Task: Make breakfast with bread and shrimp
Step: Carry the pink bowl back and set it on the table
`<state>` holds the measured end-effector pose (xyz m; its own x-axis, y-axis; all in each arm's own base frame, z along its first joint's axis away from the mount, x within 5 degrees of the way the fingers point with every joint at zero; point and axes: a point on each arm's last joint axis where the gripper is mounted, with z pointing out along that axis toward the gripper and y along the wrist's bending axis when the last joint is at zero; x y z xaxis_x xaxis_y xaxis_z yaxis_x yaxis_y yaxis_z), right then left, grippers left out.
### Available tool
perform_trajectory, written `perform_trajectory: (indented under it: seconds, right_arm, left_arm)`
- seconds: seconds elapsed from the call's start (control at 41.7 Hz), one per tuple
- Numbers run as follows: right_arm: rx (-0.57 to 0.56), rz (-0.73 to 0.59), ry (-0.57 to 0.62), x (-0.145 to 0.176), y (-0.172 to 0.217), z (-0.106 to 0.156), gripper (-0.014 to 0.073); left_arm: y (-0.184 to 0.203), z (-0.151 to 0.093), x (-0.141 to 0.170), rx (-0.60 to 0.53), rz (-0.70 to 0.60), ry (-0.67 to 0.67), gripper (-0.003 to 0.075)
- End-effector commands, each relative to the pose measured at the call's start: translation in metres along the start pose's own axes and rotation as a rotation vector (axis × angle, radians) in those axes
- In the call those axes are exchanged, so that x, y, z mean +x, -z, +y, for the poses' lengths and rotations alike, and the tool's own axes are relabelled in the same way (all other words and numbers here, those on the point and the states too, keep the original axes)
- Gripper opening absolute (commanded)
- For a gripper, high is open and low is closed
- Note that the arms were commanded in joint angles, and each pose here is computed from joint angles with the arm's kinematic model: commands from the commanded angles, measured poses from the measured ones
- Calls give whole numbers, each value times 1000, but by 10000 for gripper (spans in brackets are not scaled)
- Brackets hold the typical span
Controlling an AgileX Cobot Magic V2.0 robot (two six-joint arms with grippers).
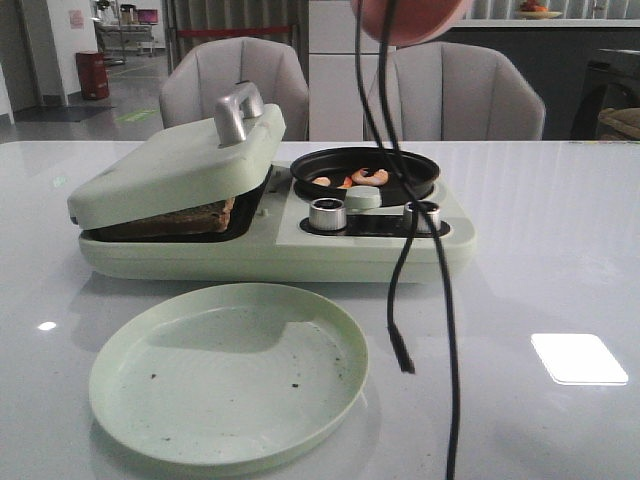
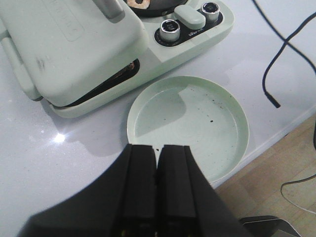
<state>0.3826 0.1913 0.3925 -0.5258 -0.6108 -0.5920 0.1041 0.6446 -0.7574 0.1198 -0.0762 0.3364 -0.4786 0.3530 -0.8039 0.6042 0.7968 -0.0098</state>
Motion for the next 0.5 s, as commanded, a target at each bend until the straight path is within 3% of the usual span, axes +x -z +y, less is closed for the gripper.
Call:
perform_trajectory:
  seconds: [0.0,0.24,0.48]
  right_arm:
    - [-63,150,-217,29,15,-78,50]
    - [-271,401,-366,126,-17,-112,50]
    - [-529,666,-526,223,-51,-98,50]
  left_arm:
    - [5,-1,-13,4,-104,18,99]
    - [5,-3,-14,20,-108,38,99]
    - [5,-3,-14,20,-108,38,99]
